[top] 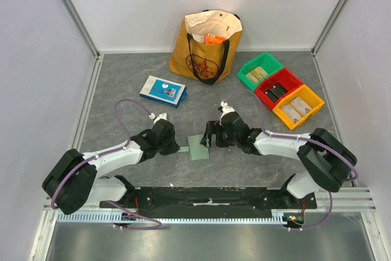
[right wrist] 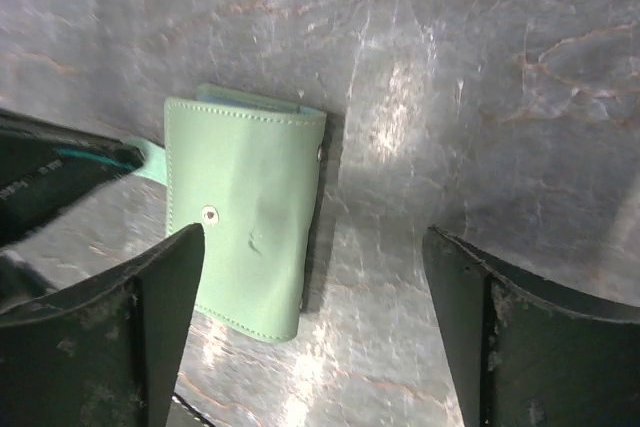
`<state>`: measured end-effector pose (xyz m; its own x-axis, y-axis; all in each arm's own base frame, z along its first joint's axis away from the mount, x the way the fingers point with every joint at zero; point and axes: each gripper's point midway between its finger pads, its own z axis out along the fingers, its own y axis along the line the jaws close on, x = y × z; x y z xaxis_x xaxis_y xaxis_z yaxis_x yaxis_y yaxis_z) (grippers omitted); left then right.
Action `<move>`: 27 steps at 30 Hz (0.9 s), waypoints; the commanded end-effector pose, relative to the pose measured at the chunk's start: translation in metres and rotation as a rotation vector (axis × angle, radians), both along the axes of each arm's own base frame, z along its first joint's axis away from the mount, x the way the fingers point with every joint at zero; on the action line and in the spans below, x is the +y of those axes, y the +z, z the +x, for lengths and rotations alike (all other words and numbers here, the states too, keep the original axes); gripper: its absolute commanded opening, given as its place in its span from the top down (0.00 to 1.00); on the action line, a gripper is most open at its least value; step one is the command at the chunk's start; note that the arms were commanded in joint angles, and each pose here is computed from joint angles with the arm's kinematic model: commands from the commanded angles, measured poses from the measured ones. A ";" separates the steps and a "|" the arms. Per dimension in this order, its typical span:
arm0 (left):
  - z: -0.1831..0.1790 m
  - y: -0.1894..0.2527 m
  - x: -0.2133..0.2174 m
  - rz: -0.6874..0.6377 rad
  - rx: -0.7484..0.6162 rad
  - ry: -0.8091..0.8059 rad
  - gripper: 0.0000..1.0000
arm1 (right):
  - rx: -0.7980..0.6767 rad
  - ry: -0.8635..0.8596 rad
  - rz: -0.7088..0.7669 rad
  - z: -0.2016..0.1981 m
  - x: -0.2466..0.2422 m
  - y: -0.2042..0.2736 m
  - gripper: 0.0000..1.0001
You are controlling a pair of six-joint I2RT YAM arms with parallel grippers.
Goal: Take the credit cards out of the card holder
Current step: Open the card holder at the center of the board.
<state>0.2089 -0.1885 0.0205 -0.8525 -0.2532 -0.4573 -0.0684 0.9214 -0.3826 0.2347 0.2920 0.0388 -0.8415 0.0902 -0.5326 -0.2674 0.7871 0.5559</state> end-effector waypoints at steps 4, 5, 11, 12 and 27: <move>0.004 0.003 -0.016 -0.141 -0.027 0.034 0.98 | -0.183 0.052 -0.420 -0.011 -0.012 0.013 0.02; 0.002 0.002 -0.016 -0.143 -0.026 0.035 0.98 | -0.197 0.058 -0.460 -0.012 -0.010 0.013 0.02; 0.000 -0.002 -0.018 -0.178 -0.037 0.033 0.98 | -0.273 0.098 -0.633 -0.025 0.012 0.011 0.02; 0.000 -0.003 -0.017 -0.178 -0.039 0.035 0.98 | -0.282 0.100 -0.657 -0.025 0.015 0.011 0.02; -0.001 -0.002 -0.013 -0.159 -0.060 0.016 0.98 | -0.418 -0.006 -0.832 -0.011 0.003 0.048 0.16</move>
